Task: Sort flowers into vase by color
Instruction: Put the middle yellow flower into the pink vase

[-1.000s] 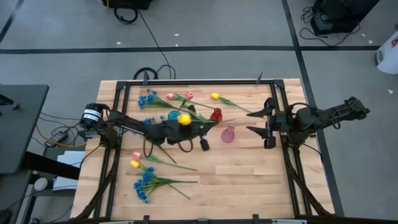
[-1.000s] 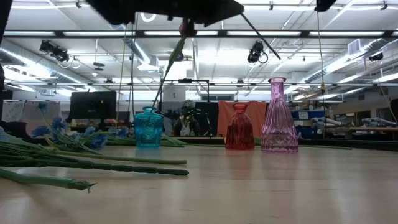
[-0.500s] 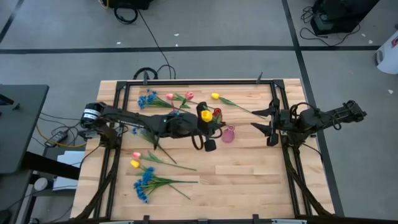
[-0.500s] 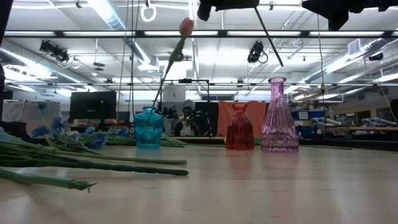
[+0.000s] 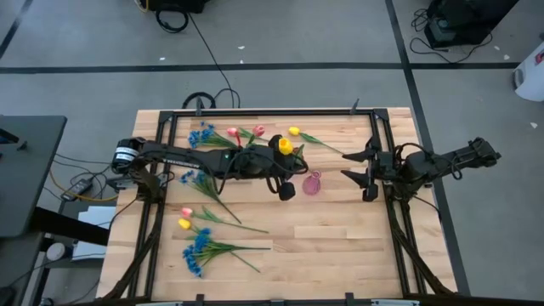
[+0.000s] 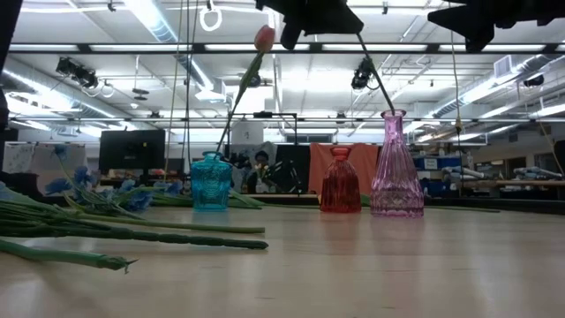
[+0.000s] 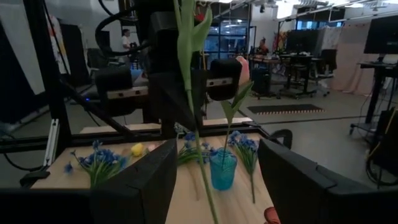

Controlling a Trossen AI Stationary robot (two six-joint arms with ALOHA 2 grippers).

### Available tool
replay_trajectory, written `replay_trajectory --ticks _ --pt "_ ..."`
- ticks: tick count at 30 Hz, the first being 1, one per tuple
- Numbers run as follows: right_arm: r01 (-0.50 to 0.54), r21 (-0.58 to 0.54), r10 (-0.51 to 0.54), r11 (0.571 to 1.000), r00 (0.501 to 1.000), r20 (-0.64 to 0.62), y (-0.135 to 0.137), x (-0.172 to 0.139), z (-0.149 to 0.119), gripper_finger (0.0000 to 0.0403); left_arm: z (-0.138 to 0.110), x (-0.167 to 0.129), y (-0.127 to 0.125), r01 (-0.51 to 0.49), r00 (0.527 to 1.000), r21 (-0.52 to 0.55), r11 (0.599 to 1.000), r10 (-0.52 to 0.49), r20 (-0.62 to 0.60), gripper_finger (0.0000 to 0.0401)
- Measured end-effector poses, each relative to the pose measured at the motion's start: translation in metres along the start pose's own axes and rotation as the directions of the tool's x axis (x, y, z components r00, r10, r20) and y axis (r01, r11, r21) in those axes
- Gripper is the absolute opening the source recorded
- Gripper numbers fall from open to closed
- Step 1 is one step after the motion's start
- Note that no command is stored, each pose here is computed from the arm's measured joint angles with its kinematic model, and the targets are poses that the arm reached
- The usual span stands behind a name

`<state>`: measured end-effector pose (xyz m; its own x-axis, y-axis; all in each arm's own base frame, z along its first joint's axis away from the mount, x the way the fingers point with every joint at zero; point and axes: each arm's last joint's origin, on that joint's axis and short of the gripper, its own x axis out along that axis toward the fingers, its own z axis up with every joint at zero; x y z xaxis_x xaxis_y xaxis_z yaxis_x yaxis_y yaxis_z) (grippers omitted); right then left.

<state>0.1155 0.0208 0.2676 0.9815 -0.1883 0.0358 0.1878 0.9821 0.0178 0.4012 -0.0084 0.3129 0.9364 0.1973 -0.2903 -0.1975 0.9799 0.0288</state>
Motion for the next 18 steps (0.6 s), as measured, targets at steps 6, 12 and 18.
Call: replay_trajectory --ticks 6,12,18 --pt "0.0 0.009 0.0 1.0 1.0 0.017 0.0 0.001 -0.002 0.0235 -0.014 0.014 0.0 0.052 0.997 -0.042 0.998 -0.054 -0.047 0.0012" --pt "0.0 0.01 0.0 1.0 1.0 0.019 0.0 0.001 -0.002 0.0235 -0.015 0.017 0.005 0.042 0.998 -0.048 0.998 -0.045 -0.049 0.0012" --pt "-0.001 0.01 0.001 1.0 1.0 0.02 0.0 0.001 -0.001 0.0235 -0.015 0.017 0.007 0.041 0.998 -0.048 0.998 -0.043 -0.05 0.0012"
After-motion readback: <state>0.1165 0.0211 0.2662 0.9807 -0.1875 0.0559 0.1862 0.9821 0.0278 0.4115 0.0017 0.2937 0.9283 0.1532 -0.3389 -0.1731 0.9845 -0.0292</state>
